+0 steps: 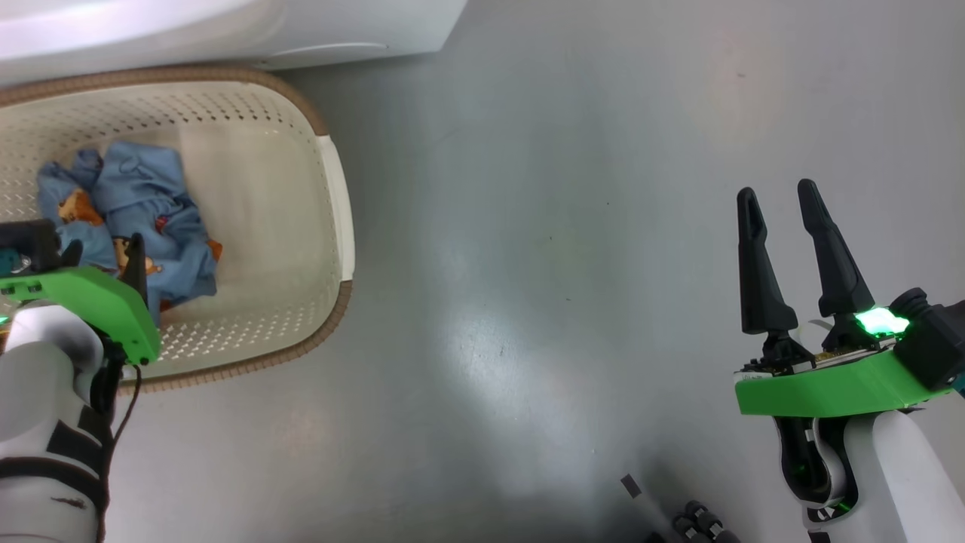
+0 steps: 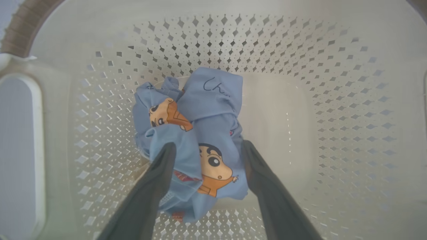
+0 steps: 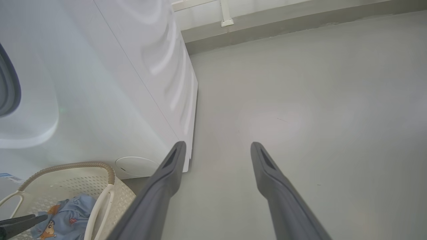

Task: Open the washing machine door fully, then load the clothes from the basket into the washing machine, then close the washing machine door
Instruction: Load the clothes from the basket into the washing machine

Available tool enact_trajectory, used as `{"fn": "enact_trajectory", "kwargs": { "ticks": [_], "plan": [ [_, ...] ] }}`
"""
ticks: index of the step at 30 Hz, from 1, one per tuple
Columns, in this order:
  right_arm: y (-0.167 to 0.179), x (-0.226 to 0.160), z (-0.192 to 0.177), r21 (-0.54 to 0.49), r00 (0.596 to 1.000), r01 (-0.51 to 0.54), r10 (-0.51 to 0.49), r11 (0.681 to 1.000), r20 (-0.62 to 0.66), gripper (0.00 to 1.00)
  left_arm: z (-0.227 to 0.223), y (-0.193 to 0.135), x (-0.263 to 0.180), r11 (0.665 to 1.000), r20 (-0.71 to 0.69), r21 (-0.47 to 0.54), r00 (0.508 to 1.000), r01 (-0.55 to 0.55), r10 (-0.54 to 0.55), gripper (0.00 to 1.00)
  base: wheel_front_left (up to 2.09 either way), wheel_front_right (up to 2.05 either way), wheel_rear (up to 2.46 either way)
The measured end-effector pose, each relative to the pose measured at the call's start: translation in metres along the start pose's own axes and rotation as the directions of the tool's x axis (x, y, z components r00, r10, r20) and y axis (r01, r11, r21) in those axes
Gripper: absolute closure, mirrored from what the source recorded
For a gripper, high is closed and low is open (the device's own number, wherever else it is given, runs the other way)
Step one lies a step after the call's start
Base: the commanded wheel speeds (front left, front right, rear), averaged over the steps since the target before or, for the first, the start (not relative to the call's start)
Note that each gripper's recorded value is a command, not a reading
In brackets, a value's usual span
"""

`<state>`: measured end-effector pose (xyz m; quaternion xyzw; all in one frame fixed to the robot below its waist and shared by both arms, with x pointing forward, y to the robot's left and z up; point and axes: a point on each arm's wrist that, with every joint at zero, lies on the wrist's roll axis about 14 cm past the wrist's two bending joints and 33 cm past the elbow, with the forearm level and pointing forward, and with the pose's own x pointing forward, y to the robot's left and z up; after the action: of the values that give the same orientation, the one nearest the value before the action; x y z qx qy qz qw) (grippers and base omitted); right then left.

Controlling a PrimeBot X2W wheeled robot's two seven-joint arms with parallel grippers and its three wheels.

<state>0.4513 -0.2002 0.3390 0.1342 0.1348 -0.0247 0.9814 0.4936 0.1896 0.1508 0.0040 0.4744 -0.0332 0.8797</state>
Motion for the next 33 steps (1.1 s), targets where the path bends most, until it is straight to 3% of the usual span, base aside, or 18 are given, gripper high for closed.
{"fn": "enact_trajectory", "kwargs": {
  "ticks": [10,25,26,27,29,30,33],
  "plan": [
    [-0.003,0.005,-0.008,-0.005,1.000,0.003,-0.003,1.000,-0.012,0.00,-0.016,-0.009,0.014,1.000,-0.115,-0.018,0.993,0.003,-0.005,0.00,0.00,0.00,0.00],
    [0.000,0.012,-0.017,-0.011,1.000,-0.013,0.013,1.000,-0.023,0.00,-0.031,-0.011,0.028,1.000,-0.181,0.002,0.983,-0.005,0.005,0.00,0.00,0.00,0.00],
    [0.000,0.012,-0.017,-0.012,1.000,-0.013,0.013,1.000,-0.023,0.00,-0.032,-0.012,0.028,1.000,-0.184,0.004,0.983,-0.004,0.004,0.19,0.00,0.00,0.00],
    [0.000,0.012,-0.017,-0.013,1.000,-0.013,0.013,1.000,-0.022,0.00,-0.032,-0.012,0.028,1.000,-0.185,0.006,0.983,-0.003,0.004,0.54,0.00,0.00,0.00],
    [0.000,0.012,-0.016,-0.013,1.000,-0.014,0.014,1.000,-0.020,0.00,-0.031,-0.013,0.029,1.000,-0.185,0.010,0.983,0.000,0.002,0.90,0.00,0.00,0.00],
    [0.000,0.012,-0.015,-0.014,1.000,-0.014,0.014,1.000,-0.018,0.00,-0.031,-0.013,0.028,1.000,-0.183,0.012,0.983,0.001,0.001,1.00,0.00,0.00,0.00],
    [0.001,0.011,-0.011,-0.015,1.000,-0.017,0.017,1.000,-0.007,0.00,-0.026,-0.015,0.028,1.000,-0.165,0.017,0.986,0.005,-0.003,1.00,0.00,0.00,0.00]
  ]
}}
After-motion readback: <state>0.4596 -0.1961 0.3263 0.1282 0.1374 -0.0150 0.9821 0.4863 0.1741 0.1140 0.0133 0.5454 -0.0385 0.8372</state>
